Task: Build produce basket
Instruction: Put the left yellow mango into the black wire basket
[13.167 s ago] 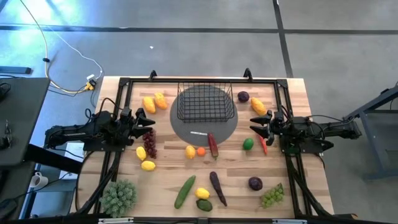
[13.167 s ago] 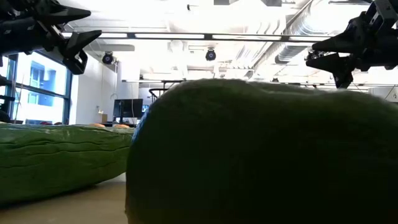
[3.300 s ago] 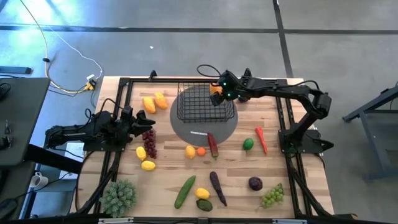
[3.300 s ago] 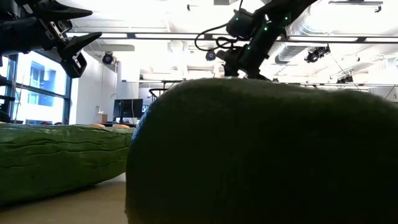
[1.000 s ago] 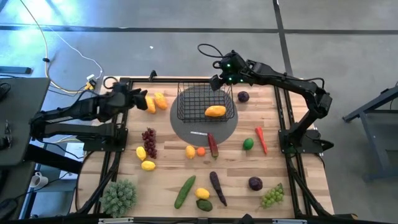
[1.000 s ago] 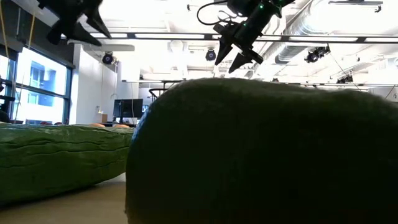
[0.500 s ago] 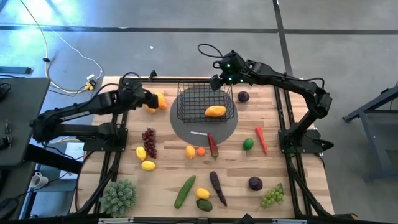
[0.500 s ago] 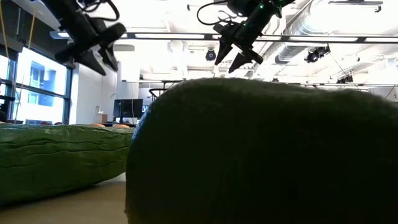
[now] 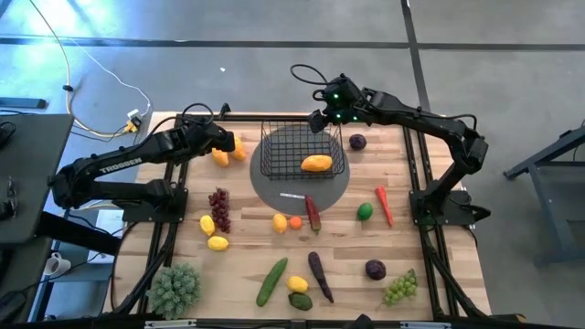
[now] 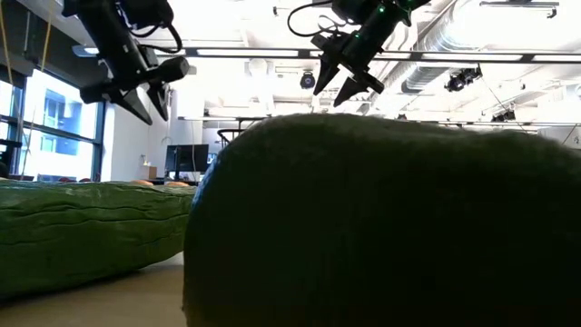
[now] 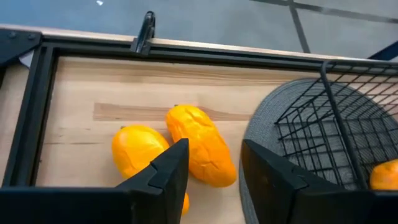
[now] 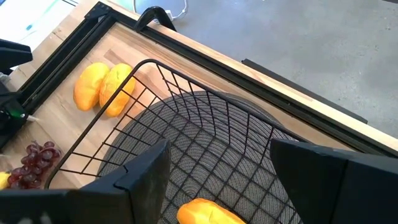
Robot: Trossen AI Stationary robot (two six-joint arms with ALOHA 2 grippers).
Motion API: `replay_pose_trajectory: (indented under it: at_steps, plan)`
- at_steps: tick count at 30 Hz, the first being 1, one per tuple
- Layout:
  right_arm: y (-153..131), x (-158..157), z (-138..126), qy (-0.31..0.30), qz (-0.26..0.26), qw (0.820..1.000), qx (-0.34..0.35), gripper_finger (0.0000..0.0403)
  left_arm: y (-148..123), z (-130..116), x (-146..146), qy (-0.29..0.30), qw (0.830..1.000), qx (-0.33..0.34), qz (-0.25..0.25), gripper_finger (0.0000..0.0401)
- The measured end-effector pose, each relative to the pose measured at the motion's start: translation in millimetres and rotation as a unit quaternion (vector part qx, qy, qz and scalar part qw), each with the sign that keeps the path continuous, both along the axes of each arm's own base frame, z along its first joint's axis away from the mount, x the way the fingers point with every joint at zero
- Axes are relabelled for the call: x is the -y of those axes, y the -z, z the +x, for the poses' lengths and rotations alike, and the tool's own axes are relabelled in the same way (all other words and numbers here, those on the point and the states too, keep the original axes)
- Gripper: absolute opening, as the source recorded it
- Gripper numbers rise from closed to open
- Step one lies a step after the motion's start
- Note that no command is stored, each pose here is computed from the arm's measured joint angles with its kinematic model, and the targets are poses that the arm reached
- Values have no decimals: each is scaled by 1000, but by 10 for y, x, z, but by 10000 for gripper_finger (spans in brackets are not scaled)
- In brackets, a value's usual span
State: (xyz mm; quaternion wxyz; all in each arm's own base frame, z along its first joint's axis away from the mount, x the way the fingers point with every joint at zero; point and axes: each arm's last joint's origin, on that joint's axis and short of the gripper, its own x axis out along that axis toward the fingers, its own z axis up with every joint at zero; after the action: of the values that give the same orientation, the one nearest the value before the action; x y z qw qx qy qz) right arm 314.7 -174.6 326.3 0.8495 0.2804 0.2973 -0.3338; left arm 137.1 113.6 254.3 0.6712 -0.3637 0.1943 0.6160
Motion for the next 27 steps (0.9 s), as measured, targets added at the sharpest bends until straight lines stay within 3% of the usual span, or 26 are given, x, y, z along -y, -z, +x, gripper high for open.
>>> replay_pose_trajectory:
  at_steps: [10, 18, 27]
  plan:
    - [0, 0, 0, 0, 0, 1000, 0, 257, 62, 47, -36, -21, 1000, -2, -11, 113]
    - [0, 0, 0, 0, 0, 1000, 0, 257, 165, 40, -62, -93, 995, -32, -13, 111]
    - [0, 0, 0, 0, 0, 1000, 0, 257, 316, 112, -96, -145, 987, -10, -66, 112]
